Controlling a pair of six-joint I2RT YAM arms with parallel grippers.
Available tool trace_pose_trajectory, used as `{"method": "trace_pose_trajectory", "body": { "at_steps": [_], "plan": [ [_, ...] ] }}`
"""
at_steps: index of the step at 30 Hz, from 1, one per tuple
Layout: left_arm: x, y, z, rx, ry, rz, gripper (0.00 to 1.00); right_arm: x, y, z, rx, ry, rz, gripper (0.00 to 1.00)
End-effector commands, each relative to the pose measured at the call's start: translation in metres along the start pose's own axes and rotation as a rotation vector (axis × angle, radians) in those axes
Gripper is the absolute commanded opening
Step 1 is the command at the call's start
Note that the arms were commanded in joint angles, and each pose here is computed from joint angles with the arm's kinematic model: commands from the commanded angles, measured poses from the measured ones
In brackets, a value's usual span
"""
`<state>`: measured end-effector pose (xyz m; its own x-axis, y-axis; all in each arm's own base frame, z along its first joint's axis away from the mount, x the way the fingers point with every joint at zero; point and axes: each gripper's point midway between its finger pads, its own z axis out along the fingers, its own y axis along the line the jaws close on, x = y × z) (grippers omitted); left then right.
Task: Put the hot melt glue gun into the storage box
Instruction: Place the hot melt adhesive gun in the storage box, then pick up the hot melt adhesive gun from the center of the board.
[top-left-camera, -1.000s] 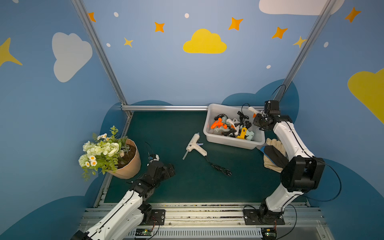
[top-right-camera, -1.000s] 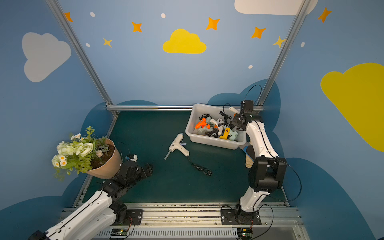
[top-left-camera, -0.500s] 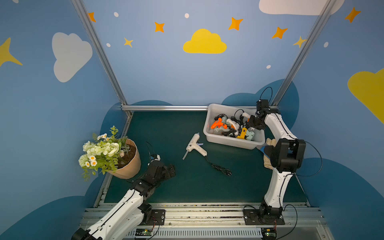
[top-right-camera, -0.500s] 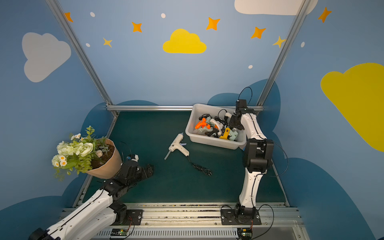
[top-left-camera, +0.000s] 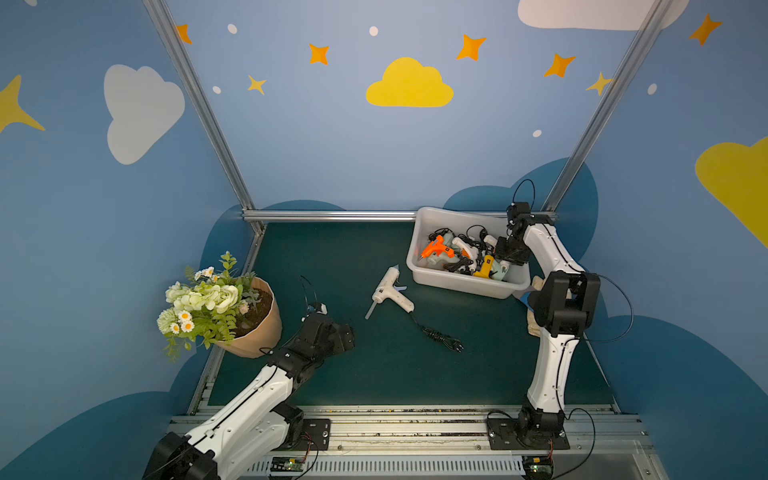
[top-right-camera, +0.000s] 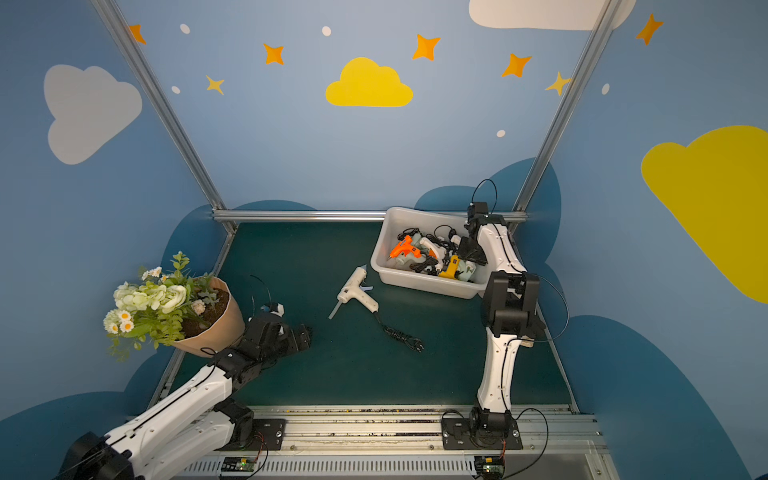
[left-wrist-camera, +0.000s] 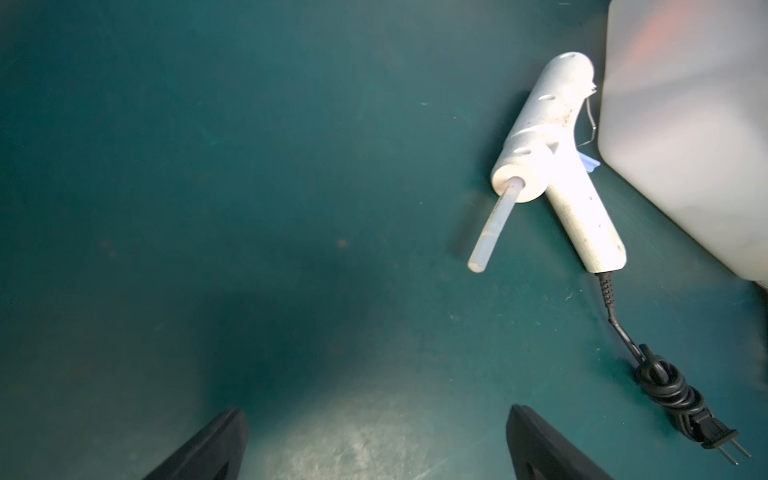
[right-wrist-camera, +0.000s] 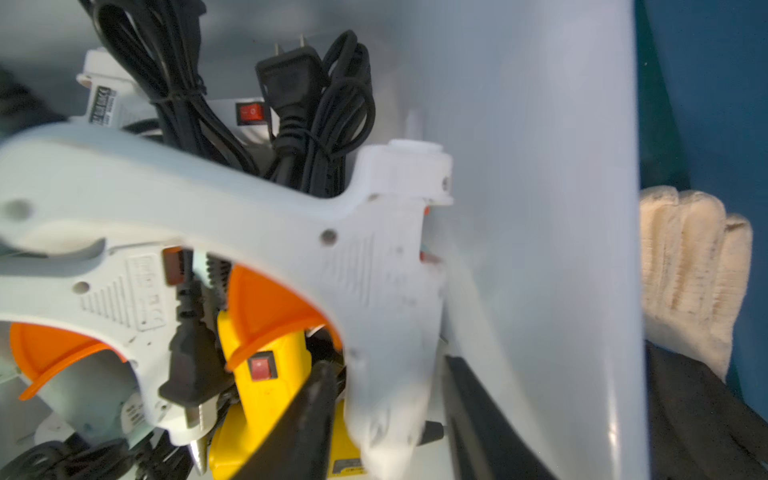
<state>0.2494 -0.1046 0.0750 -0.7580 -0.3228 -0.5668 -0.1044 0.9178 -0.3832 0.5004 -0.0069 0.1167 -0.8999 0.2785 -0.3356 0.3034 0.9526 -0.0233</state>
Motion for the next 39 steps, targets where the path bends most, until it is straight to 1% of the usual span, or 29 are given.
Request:
{"method": "trace_pose_trajectory", "body": {
  "at_steps": [1, 3, 7, 9, 11, 14, 19, 22, 26, 29, 33, 36, 39],
  "plan": [
    [-0.02, -0.019, 0.001, 0.053, -0.034, 0.062, 1.0, 0.003, 0.002, -0.022, -0.002, -0.017, -0.026, 0.59],
    [-0.025, -0.027, 0.008, 0.065, -0.026, 0.099, 1.0, 0.004, 0.004, -0.032, -0.012, -0.037, -0.034, 0.66],
    [-0.038, -0.045, 0.021, 0.085, 0.001, 0.166, 0.99, 0.01, 0.012, -0.056, -0.045, -0.091, -0.056, 0.76],
    [-0.045, -0.052, 0.031, 0.082, 0.016, 0.187, 0.96, 0.016, 0.017, -0.069, -0.065, -0.123, -0.069, 0.8],
    [-0.053, -0.063, 0.042, 0.095, 0.033, 0.23, 0.94, 0.026, 0.025, -0.084, -0.1, -0.159, -0.085, 0.84],
    [-0.057, -0.08, 0.06, 0.132, 0.09, 0.307, 0.88, 0.043, 0.038, -0.102, -0.155, -0.208, -0.113, 0.89],
    [-0.061, -0.103, 0.09, 0.192, 0.16, 0.393, 0.83, 0.075, 0.058, -0.126, -0.251, -0.281, -0.165, 0.98],
    [-0.058, -0.114, 0.105, 0.236, 0.215, 0.449, 0.79, 0.091, 0.066, -0.138, -0.319, -0.31, -0.173, 0.98],
    [-0.054, -0.117, 0.12, 0.245, 0.28, 0.521, 0.79, 0.105, 0.068, -0.15, -0.368, -0.334, -0.161, 0.98],
    [-0.051, -0.112, 0.129, 0.211, 0.323, 0.562, 0.8, 0.11, 0.066, -0.159, -0.393, -0.353, -0.148, 0.98],
    [-0.053, -0.101, 0.139, 0.135, 0.341, 0.596, 0.8, 0.113, 0.065, -0.168, -0.412, -0.377, -0.141, 0.98],
    [-0.055, -0.099, 0.147, 0.11, 0.358, 0.615, 0.8, 0.115, 0.064, -0.171, -0.419, -0.39, -0.137, 0.98],
    [-0.054, -0.099, 0.157, 0.105, 0.382, 0.629, 0.76, 0.117, 0.064, -0.172, -0.426, -0.389, -0.135, 0.98]
  ]
}}
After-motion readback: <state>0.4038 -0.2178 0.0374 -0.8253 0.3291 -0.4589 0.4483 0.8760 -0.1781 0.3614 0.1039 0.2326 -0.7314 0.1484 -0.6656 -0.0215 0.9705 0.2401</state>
